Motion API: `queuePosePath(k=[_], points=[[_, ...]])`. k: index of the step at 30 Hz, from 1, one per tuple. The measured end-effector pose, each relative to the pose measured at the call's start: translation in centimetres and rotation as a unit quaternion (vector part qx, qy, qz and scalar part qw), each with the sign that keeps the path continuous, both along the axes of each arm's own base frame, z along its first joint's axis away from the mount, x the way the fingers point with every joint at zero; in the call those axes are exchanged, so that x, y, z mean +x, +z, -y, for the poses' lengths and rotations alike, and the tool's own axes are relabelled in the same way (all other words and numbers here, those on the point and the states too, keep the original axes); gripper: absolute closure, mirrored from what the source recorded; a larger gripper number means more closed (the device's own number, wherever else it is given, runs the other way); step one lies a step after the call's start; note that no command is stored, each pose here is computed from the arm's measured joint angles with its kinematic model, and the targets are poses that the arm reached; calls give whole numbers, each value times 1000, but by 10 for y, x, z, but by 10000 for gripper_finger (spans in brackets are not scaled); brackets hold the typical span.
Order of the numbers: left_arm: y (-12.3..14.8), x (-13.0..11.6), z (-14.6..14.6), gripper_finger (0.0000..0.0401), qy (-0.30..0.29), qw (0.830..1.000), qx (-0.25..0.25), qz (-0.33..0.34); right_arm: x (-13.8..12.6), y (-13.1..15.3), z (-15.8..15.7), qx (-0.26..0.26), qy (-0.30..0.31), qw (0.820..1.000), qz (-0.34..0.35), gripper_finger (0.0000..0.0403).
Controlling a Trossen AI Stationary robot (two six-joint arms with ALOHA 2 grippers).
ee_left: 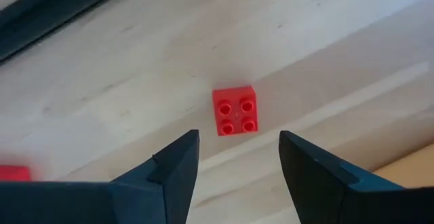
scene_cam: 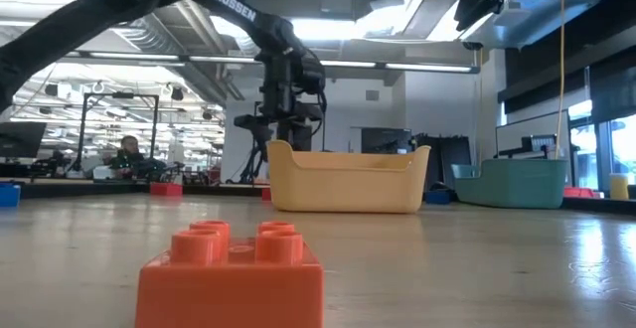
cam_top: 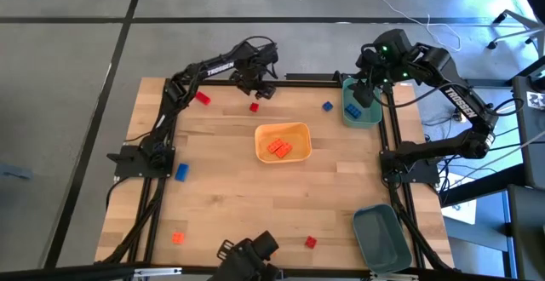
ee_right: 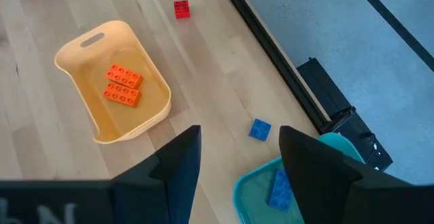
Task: Sort & place blocks by color
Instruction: Put the red game piece into the gray bin
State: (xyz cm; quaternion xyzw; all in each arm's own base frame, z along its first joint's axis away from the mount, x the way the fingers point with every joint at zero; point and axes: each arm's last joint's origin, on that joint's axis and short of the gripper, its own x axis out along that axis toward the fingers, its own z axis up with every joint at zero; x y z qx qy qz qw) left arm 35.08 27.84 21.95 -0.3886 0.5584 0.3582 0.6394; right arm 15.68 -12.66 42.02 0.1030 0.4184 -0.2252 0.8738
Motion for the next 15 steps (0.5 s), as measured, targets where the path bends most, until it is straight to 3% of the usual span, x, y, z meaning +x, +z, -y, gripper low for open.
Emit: queuePosePath(k=[6, 15], points=[[-26, 11, 9, 206, -9, 1000, -19, -16, 0, 0, 0, 1, -1, 1000, 0, 203], [-54, 1, 5, 206, 6, 999, -35, -25, 0, 0, 0, 6, -8, 1000, 3, 203]])
